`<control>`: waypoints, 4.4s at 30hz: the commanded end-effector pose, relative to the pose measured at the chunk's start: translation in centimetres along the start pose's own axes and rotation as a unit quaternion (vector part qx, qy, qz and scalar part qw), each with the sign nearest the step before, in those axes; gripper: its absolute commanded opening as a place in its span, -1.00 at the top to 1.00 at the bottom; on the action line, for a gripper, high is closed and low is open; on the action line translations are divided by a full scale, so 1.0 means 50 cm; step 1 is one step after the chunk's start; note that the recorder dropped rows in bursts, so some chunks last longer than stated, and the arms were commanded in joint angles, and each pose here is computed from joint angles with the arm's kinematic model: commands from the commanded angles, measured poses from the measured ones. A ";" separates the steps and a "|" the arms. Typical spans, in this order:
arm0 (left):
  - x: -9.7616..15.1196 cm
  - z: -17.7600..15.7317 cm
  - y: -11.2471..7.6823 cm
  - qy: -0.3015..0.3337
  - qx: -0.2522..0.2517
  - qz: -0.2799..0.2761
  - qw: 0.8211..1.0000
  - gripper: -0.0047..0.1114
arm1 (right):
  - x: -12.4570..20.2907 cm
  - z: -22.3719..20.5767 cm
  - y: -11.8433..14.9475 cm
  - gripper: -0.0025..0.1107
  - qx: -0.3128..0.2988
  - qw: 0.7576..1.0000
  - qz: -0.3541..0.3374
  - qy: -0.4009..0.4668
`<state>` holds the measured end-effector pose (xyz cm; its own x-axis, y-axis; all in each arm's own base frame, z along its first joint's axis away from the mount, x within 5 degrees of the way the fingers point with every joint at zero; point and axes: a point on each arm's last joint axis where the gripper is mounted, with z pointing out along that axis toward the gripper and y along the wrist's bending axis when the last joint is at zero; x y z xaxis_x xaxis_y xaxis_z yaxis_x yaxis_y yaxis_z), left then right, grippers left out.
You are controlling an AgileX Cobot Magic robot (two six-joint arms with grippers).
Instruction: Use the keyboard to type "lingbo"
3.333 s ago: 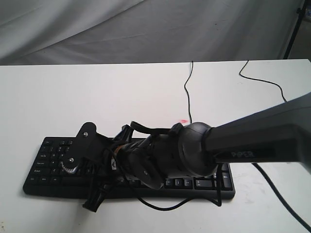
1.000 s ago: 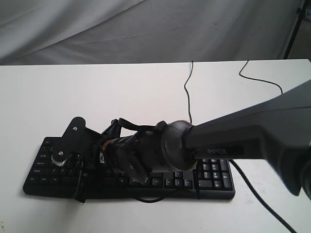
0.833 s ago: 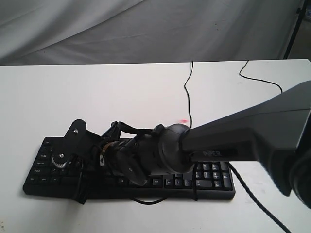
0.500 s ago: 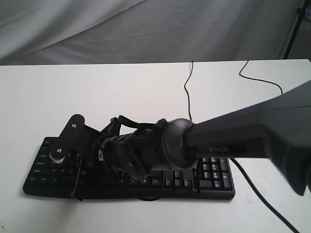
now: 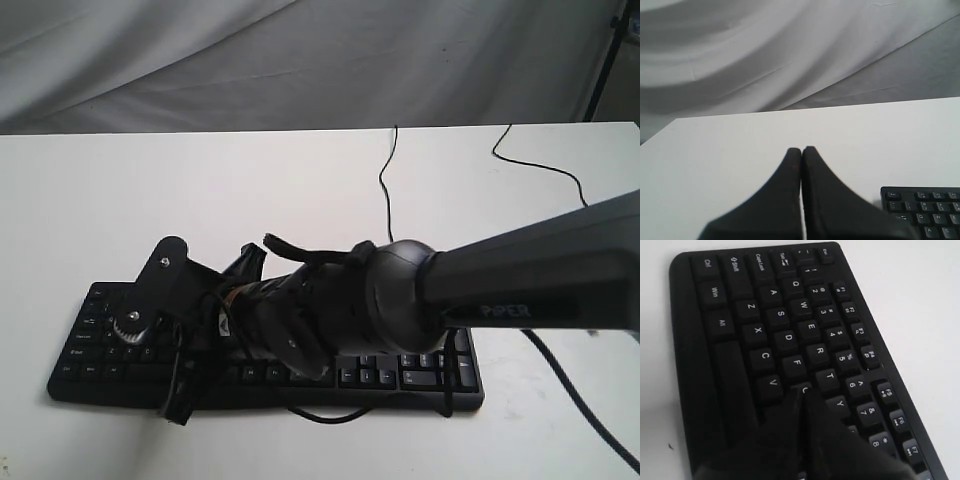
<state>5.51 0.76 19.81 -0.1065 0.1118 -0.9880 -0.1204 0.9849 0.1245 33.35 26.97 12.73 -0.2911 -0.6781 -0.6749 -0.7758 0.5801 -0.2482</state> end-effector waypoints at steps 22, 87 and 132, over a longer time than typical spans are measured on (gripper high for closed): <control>0.003 0.001 -0.001 0.002 0.002 -0.001 1.000 0.91 | 0.015 0.029 0.021 0.96 0.000 1.000 -0.007 -0.011; 0.003 0.001 -0.001 0.002 0.002 -0.001 1.000 0.91 | 0.087 -0.019 -0.076 0.96 0.043 0.999 0.025 0.021; 0.003 0.001 -0.001 0.002 0.002 -0.001 1.000 0.91 | 0.077 -0.462 -0.038 0.96 0.109 0.979 0.080 -0.155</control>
<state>5.51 0.76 19.81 -0.1065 0.1118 -0.9880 -0.1204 0.9849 0.1245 23.11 14.52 25.25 -0.1945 -0.5108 -0.8374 -0.6259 0.7220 -0.2950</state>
